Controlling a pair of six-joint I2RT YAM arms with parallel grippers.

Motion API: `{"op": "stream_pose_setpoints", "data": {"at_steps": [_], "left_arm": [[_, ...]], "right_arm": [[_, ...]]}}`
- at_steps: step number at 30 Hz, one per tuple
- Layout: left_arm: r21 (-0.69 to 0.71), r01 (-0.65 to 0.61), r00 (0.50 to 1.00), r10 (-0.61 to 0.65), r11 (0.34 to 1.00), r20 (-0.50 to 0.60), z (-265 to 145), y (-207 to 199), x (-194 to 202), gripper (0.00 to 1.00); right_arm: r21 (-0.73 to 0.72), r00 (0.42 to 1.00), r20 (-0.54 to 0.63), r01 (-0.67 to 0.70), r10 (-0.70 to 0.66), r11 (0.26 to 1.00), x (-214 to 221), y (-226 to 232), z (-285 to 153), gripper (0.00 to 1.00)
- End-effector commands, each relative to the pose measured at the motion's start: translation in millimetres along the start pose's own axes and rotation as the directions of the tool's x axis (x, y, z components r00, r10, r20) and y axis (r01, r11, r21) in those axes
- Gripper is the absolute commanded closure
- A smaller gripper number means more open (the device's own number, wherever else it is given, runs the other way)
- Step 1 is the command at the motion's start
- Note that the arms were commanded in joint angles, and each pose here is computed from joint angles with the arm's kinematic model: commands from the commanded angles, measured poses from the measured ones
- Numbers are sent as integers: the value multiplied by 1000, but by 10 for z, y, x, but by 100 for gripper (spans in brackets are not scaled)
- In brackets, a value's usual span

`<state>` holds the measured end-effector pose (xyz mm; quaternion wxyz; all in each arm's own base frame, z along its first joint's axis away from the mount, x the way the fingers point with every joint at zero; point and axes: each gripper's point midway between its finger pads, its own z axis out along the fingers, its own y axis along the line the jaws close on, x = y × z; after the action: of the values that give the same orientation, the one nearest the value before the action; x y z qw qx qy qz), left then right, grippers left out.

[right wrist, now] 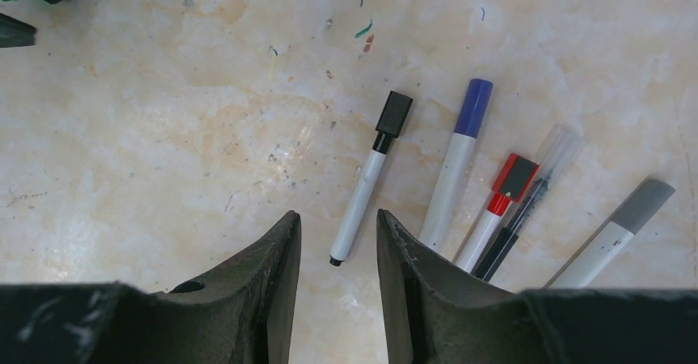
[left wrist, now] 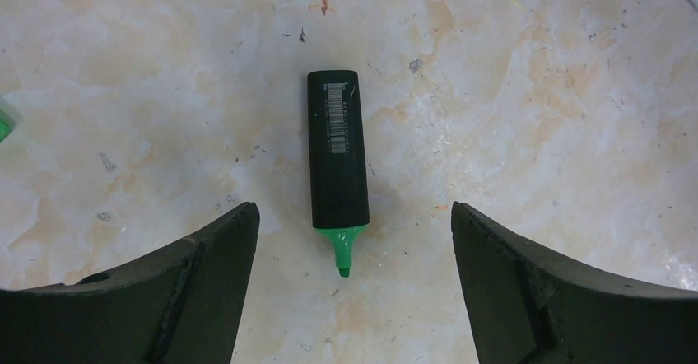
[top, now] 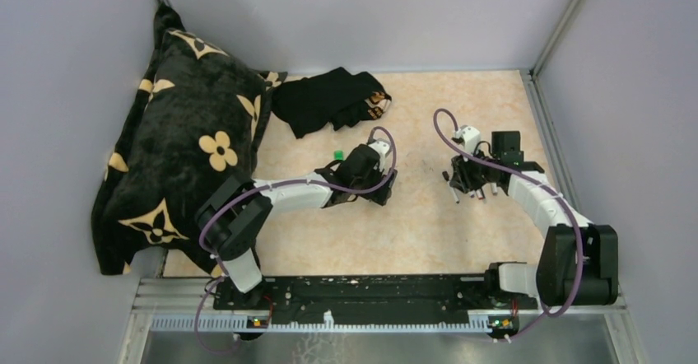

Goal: Insert the pens into the pen caps
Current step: Place the pen at the center of the board, then pick up the pen from the center of the board.

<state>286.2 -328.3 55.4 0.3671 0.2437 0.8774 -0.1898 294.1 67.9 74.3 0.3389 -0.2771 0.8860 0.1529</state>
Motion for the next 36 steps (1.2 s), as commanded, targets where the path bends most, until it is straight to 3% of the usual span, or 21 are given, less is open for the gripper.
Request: {"op": "stream_pose_setpoints", "data": {"at_steps": [1, 4, 8, 17, 21, 27, 31, 36], "left_arm": [[-30, -49, 995, 46, 998, -84, 79, 65, 83, 12], [-54, -65, 991, 59, 996, -117, 139, 99, 95, 19], [-74, -76, 984, 63, 994, -164, 210, 124, 141, 38], [-86, -87, 972, 66, 993, -227, 286, 144, 273, 45], [-86, -94, 964, 69, 992, -259, 332, 142, 352, 55], [-116, -129, 952, 90, 985, -294, 333, 182, 449, 56], [-124, -154, 940, 107, 980, -323, 331, 195, 530, 50], [-140, -186, 926, 126, 973, -356, 328, 220, 634, 53]], "right_arm": [[-35, 994, 90, 66, -62, 997, -280, 55, -153, 62], [-52, 992, 103, 75, -69, 996, -306, 92, -171, 62], [-61, 990, 118, 86, -78, 994, -340, 120, -195, 62], [-75, 983, 157, 110, -97, 991, -422, 181, -263, 62], [-85, 978, 180, 124, -107, 989, -464, 222, -298, 62], [-111, 966, 223, 155, -128, 982, -534, 314, -368, 62], [-137, 955, 257, 189, -150, 972, -582, 401, -426, 62], [-146, 937, 305, 221, -169, 964, -626, 442, -532, 62]]}}
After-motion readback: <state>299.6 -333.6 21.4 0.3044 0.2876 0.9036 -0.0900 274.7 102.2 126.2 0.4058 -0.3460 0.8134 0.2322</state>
